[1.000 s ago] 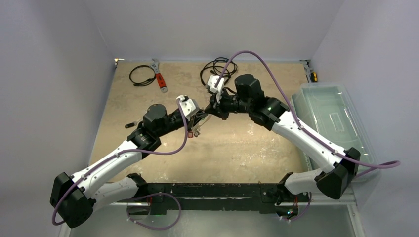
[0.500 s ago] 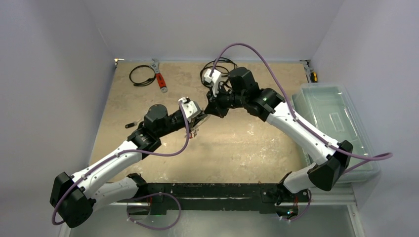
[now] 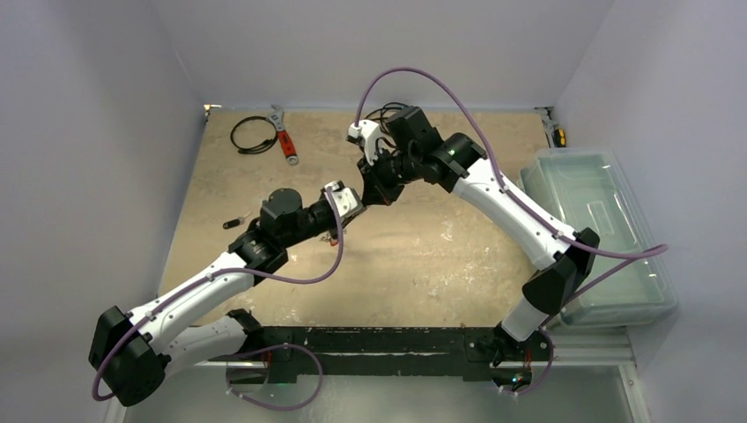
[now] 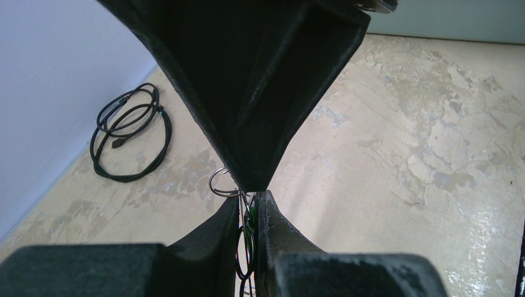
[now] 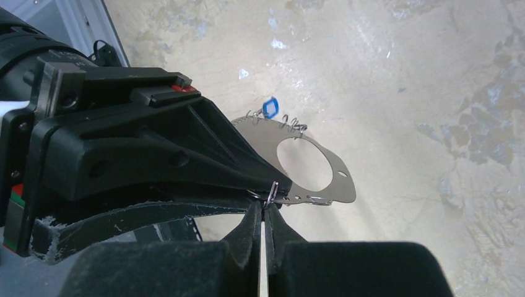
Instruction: Put the keys on the keyring
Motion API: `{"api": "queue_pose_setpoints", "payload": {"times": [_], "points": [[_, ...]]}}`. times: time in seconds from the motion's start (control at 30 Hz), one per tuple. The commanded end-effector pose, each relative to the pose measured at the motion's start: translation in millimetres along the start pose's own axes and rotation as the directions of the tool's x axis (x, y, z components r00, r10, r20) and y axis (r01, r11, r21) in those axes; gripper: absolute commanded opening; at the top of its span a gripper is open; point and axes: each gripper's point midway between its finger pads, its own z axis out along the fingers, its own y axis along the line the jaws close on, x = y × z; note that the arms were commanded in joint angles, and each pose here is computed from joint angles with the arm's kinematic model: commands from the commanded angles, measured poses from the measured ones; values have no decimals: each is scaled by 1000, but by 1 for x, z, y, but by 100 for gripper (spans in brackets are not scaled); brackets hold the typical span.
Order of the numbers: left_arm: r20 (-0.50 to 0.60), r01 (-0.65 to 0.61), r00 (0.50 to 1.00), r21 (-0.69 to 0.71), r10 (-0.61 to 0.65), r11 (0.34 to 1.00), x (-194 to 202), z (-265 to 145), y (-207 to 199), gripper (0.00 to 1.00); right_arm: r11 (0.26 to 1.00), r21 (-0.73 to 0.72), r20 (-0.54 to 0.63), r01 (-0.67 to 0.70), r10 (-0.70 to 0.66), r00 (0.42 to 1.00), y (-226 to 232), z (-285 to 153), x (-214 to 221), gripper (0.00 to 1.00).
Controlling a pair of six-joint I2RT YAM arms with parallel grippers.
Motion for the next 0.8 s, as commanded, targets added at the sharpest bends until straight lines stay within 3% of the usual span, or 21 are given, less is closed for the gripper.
{"api": "queue_pose_setpoints", "payload": {"times": [0.0, 0.23, 0.33, 0.4, 0.5, 0.6, 0.77], "points": [[153, -109, 981, -61, 117, 992, -47, -5, 13, 0, 999, -9, -115, -40, 38, 993, 6, 0, 19, 0], [147, -133, 979, -83, 144, 988, -47, -10, 16, 0, 999, -8, -111, -39, 38, 993, 7, 0, 15, 1], [159, -123, 978, -78, 134, 989, -50, -10, 15, 0, 999, -35, -24, -26, 25, 999, 12, -2, -3, 19], [170, -104, 979, -74, 115, 992, -53, -10, 14, 0, 1000, -15, 83, -5, 6, 997, 12, -9, -24, 36], [200, -51, 978, -75, 65, 996, -59, -10, 14, 0, 998, 68, 275, 14, -32, 961, 7, -31, -62, 42], [235, -21, 971, -52, 33, 998, -65, -9, 10, 0, 982, 187, 531, -16, -87, 843, 3, -82, -96, 45], [263, 42, 964, -50, -27, 998, -73, -8, 13, 0, 963, 267, 832, -20, -220, 509, 18, -165, -105, 56]]}}
